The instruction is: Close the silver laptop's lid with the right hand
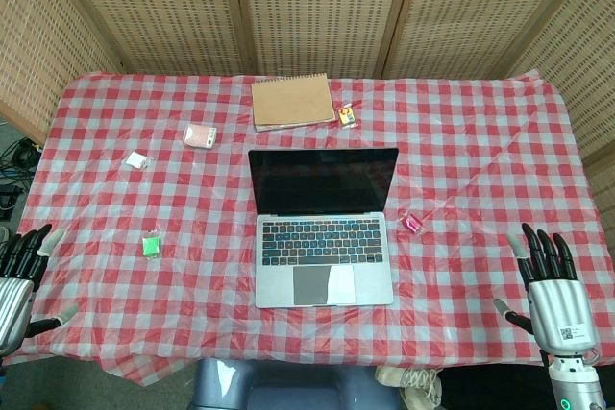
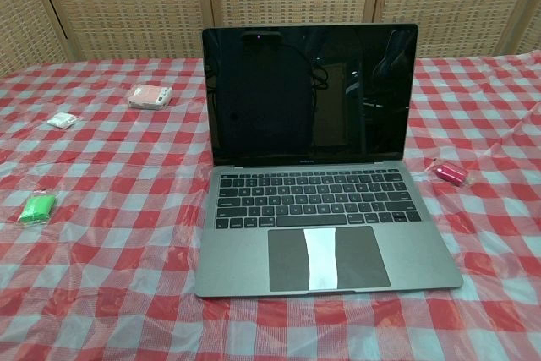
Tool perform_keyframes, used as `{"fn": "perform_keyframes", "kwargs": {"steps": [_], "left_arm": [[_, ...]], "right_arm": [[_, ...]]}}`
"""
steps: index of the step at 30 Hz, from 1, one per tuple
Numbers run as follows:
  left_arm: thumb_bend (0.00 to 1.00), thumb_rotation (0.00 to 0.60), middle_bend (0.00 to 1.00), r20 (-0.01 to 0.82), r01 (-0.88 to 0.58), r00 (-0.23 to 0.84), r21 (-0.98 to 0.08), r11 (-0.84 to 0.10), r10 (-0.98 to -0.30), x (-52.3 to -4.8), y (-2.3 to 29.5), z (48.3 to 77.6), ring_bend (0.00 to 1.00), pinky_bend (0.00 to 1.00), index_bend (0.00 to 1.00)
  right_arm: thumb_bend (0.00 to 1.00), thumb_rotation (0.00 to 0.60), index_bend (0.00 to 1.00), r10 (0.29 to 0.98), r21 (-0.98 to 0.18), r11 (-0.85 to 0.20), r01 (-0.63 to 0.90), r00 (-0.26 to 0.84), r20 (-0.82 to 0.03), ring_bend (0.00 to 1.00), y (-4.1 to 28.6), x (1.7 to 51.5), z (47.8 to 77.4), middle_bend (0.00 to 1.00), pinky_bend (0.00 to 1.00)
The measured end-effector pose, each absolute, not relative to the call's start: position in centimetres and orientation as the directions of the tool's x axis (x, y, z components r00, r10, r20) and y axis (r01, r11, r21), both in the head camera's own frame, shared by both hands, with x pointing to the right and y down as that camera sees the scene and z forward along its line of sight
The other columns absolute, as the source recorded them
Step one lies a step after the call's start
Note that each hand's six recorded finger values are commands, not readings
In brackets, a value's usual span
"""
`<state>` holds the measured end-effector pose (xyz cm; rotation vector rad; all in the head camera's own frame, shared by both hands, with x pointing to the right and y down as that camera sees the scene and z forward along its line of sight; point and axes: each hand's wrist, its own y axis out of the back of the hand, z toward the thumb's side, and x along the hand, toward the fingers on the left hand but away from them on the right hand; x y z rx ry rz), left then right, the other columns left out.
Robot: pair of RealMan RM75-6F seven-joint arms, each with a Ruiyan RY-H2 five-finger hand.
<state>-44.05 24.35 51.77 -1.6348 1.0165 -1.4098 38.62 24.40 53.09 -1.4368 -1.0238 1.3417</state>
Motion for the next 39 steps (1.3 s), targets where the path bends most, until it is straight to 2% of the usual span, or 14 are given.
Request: {"fn": "perform_keyframes", "kwargs": {"steps": [7, 8, 11, 15, 17, 18, 24, 28, 34, 39], "left_arm": [[0.0, 0.6, 0.0, 0.41, -0.099, 0.083, -0.904, -0.417, -0.908, -44.1, 24.4, 51.8, 0.0, 0.0, 0.0], [0.0, 0.6, 0.0, 0.414, -0.098, 0.085, -0.902, -0.421, -0.906, -44.0, 24.4, 51.9, 0.0, 0.0, 0.0], [0.0, 0.6, 0.0, 0.425, -0.096, 0.093, -0.896, -0.433, -0.9, -43.9, 24.4, 52.2, 0.0, 0.0, 0.0], [0.0, 0.6, 0.0, 0.434, -0.098, 0.091, -0.892, -0.442, -0.896, -43.9, 24.2, 52.6, 0.0, 0.0, 0.0], [0.0, 0.6, 0.0, 0.442, -0.101, 0.085, -0.888, -0.449, -0.893, -44.0, 24.0, 52.9, 0.0, 0.0, 0.0], [0.0, 0.6, 0.0, 0.447, -0.103, 0.085, -0.885, -0.454, -0.89, -44.0, 23.9, 53.1, 0.0, 0.0, 0.0], [0.0, 0.6, 0.0, 0.476, -0.099, 0.065, -0.871, -0.481, -0.877, -44.3, 23.3, 54.3, 0.0, 0.0, 0.0], [0.0, 0.6, 0.0, 0.492, -0.1, 0.034, -0.865, -0.493, -0.87, -45.0, 22.9, 55.0, 0.0, 0.0, 0.0], [0.0, 0.6, 0.0, 0.503, -0.113, -0.007, -0.859, -0.499, -0.864, -45.8, 22.2, 55.6, 0.0, 0.0, 0.0], [0.0, 0.6, 0.0, 0.509, -0.116, -0.033, -0.857, -0.502, -0.86, -46.4, 21.8, 56.0, 0.0, 0.0, 0.0]], "right_arm": [[0.0, 0.6, 0.0, 0.96, -0.962, -0.272, 0.001, 0.072, -0.271, 0.0, 24.5, 38.6, 53.1, 0.0, 0.0], [0.04, 0.6, 0.0, 0.959, -0.961, -0.275, 0.007, 0.072, -0.274, 0.0, 24.4, 38.6, 53.1, 0.0, 0.0], [0.31, 0.6, 0.0, 0.955, -0.957, -0.29, 0.029, 0.077, -0.287, 0.0, 24.0, 38.7, 53.3, 0.0, 0.0], [0.78, 0.6, 0.0, 0.947, -0.953, -0.303, 0.019, 0.118, -0.299, 0.0, 21.7, 38.3, 53.3, 0.0, 0.0], [0.94, 0.6, 0.0, 0.942, -0.951, -0.308, 0.029, 0.152, -0.3, 0.0, 20.0, 37.6, 53.1, 0.01, 0.0], [0.99, 0.6, 0.01, 0.937, -0.948, -0.315, 0.041, 0.171, -0.304, 0.0, 19.2, 37.1, 53.1, 0.03, 0.0], [1.0, 0.6, 0.11, 0.884, -0.899, -0.413, 0.146, 0.301, -0.358, 0.04, 13.1, 33.3, 53.0, 0.13, 0.0], [1.0, 0.6, 0.18, 0.857, -0.861, -0.463, 0.211, 0.355, -0.374, 0.09, 8.2, 29.7, 53.1, 0.18, 0.08], [1.0, 0.6, 0.22, 0.834, -0.802, -0.522, 0.291, 0.37, -0.409, 0.14, 3.0, 25.2, 54.5, 0.22, 0.15], [1.0, 0.6, 0.23, 0.815, -0.764, -0.562, 0.316, 0.367, -0.448, 0.17, 0.7, 21.7, 56.9, 0.24, 0.16]]}}
